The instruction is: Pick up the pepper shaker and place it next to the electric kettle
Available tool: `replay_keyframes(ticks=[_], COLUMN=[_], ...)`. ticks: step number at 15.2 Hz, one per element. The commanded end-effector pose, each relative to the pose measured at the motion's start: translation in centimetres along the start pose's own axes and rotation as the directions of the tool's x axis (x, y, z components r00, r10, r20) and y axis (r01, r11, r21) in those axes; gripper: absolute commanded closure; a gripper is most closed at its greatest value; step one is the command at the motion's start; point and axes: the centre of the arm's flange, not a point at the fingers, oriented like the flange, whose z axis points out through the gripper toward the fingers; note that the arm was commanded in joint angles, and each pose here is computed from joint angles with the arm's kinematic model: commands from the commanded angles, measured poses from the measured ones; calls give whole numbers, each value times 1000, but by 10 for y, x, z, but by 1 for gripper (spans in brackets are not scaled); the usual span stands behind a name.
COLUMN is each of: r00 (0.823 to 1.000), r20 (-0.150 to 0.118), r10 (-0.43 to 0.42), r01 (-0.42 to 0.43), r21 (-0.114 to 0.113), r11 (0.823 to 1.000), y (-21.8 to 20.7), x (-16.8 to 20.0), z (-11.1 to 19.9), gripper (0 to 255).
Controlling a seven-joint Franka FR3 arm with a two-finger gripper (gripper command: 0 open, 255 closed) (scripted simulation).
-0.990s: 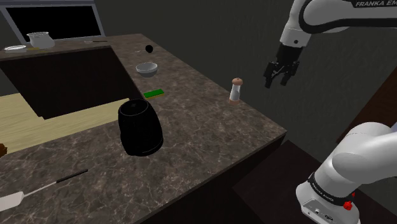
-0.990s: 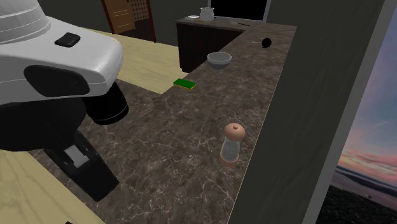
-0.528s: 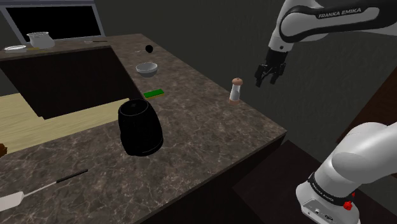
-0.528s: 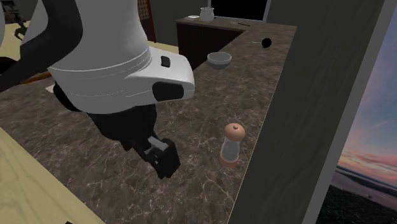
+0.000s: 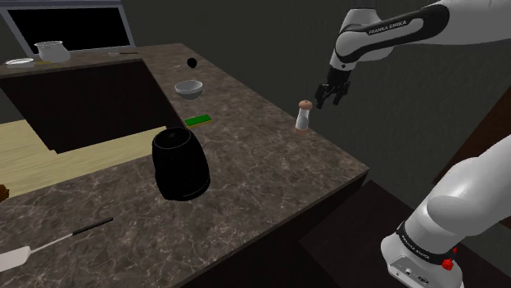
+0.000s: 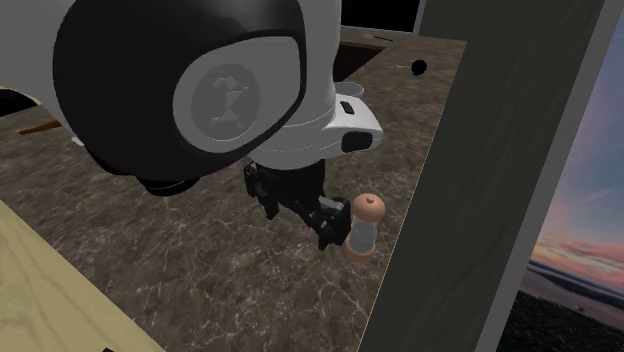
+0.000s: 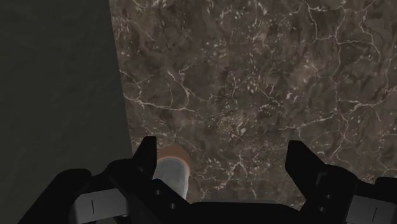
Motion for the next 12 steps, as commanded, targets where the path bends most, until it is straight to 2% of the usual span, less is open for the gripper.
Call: replay_keyframes(ticks=[1,12], r00=[1000,996], r20=[-12,-73], r10=[-9,-53], r01=[9,50], r21=[-7,-41], r11=[1000,998], y=[8,49], x=[23,140], z=[11,61], gripper=[0,0])
